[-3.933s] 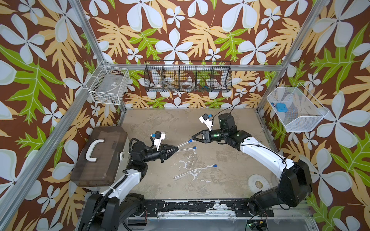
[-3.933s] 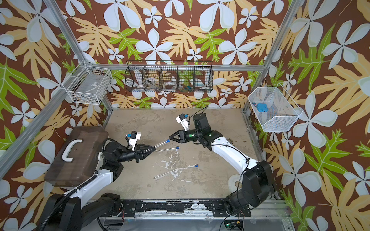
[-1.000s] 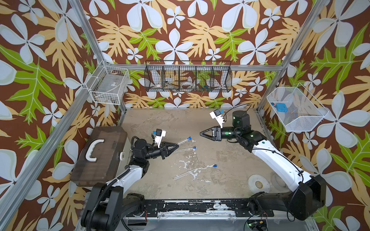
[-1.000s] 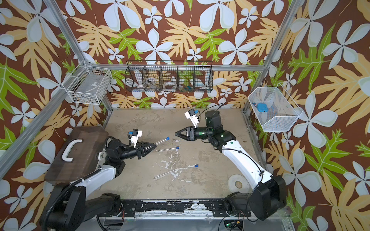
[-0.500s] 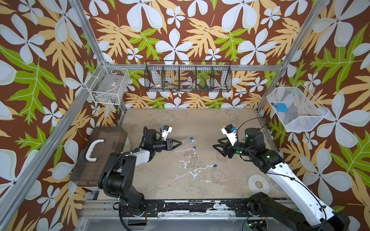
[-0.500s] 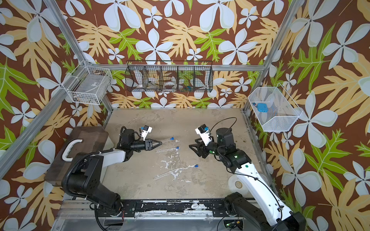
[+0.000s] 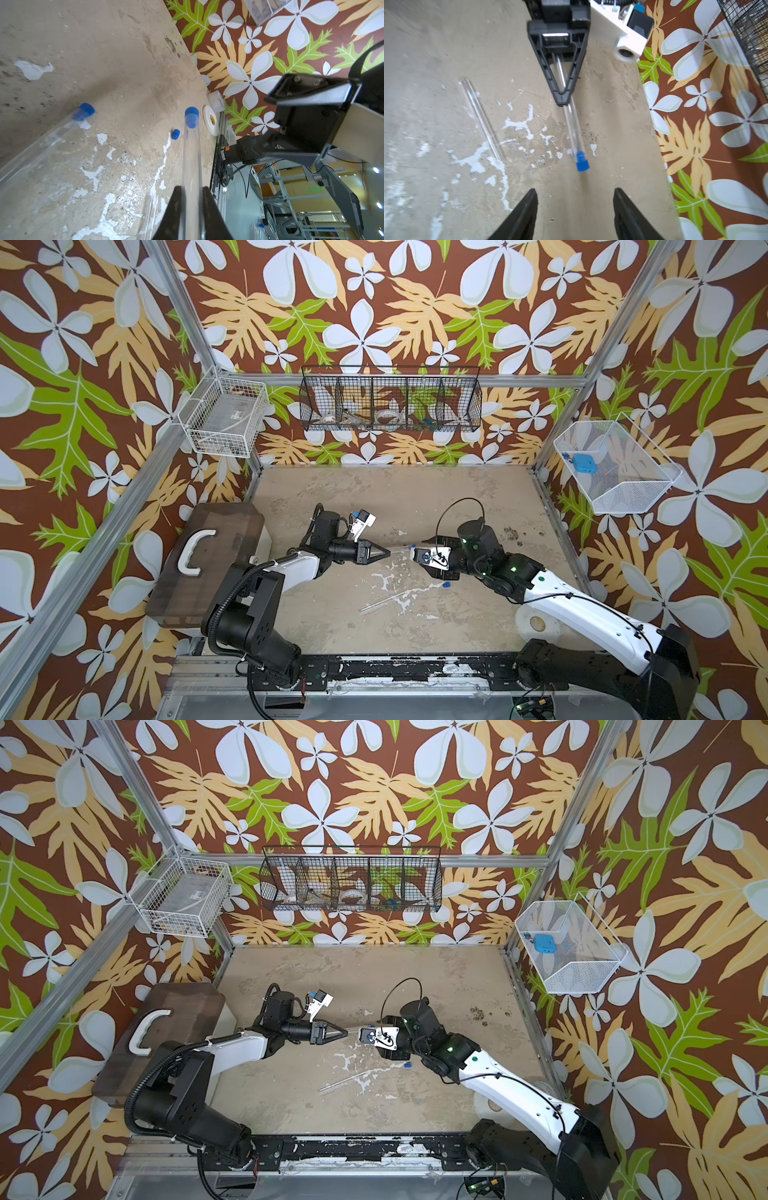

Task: Insert stoppers into test tubes
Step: Place the test tube at the center of the board.

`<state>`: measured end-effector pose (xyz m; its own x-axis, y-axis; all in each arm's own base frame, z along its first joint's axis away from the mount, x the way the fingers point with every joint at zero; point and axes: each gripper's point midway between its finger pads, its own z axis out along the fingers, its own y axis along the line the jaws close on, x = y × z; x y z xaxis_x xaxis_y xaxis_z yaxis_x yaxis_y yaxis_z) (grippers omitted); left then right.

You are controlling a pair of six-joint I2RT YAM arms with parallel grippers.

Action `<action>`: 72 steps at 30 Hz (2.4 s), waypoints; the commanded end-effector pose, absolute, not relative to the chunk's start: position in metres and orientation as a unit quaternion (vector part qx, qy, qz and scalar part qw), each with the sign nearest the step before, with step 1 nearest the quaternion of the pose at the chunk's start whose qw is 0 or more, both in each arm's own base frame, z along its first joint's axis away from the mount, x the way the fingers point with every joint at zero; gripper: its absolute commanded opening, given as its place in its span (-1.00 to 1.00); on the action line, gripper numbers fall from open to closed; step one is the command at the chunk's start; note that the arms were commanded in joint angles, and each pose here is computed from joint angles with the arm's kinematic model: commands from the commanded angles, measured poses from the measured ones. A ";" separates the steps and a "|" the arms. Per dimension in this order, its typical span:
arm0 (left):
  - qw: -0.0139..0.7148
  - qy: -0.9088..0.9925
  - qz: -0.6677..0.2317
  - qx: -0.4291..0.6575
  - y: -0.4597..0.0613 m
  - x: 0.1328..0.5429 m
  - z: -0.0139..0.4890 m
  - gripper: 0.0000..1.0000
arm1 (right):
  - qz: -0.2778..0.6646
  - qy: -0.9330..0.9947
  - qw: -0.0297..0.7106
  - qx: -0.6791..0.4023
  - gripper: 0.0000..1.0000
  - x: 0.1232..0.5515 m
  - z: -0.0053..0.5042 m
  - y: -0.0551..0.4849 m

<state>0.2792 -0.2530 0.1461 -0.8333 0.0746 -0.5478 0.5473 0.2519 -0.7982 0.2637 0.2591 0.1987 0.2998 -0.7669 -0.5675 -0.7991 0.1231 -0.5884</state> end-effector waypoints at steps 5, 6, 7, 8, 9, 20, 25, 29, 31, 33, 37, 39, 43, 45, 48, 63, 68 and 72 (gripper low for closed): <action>0.205 0.740 -0.587 0.255 -0.261 0.253 0.155 -1.00 | -0.015 0.564 0.443 -0.697 0.13 0.281 0.186 0.276; 0.207 0.739 -0.587 0.258 -0.261 0.252 0.156 -1.00 | -0.014 0.565 0.434 -0.701 0.11 0.280 0.181 0.277; 0.208 0.738 -0.586 0.261 -0.262 0.251 0.156 -1.00 | -0.012 0.568 0.424 -0.706 0.10 0.280 0.174 0.279; 0.209 0.738 -0.586 0.260 -0.262 0.251 0.157 -1.00 | -0.010 0.568 0.416 -0.710 0.07 0.279 0.170 0.280; 0.209 0.738 -0.586 0.261 -0.262 0.251 0.157 -1.00 | -0.006 0.568 0.411 -0.713 0.06 0.278 0.167 0.281; 0.214 0.735 -0.586 0.266 -0.262 0.249 0.161 -1.00 | 0.002 0.579 0.380 -0.721 -0.52 0.279 0.150 0.286; 0.214 0.736 -0.586 0.264 -0.262 0.248 0.161 -1.00 | 0.003 0.581 0.378 -0.721 -0.71 0.278 0.148 0.286; 0.217 0.741 -0.580 0.258 -0.261 0.251 0.159 -0.87 | 0.003 0.579 0.378 -0.722 -0.80 0.278 0.149 0.286; 0.220 0.746 -0.574 0.256 -0.260 0.252 0.158 -0.56 | 0.001 0.579 0.377 -0.723 -0.80 0.278 0.148 0.285; 0.229 0.752 -0.562 0.257 -0.258 0.253 0.157 -0.26 | -0.004 0.579 0.376 -0.723 -0.80 0.279 0.147 0.284; 0.279 0.773 -0.508 0.256 -0.245 0.256 0.157 0.38 | -0.017 0.580 0.369 -0.726 -0.80 0.282 0.143 0.281; 0.319 0.777 -0.479 0.254 -0.233 0.258 0.161 0.62 | -0.021 0.584 0.361 -0.727 -0.79 0.287 0.140 0.281; 0.403 0.771 -0.441 0.221 -0.197 0.268 0.175 0.80 | -0.021 0.597 0.337 -0.728 -0.78 0.301 0.129 0.287; 0.438 0.773 -0.416 0.196 -0.178 0.278 0.182 0.81 | -0.021 0.602 0.326 -0.729 -0.77 0.311 0.121 0.290; 0.481 0.787 -0.344 0.177 -0.155 0.300 0.191 0.83 | -0.018 0.608 0.315 -0.728 -0.75 0.329 0.111 0.298; 0.533 0.803 -0.222 0.147 -0.117 0.327 0.204 0.89 | -0.011 0.620 0.258 -0.741 -0.64 0.397 0.049 0.333; 0.537 0.808 -0.204 0.132 -0.110 0.331 0.202 0.93 | -0.005 0.627 0.236 -0.743 -0.61 0.396 0.024 0.329; 0.536 0.806 -0.210 0.137 -0.112 0.329 0.202 0.94 | -0.002 0.631 0.228 -0.742 -0.57 0.395 0.015 0.323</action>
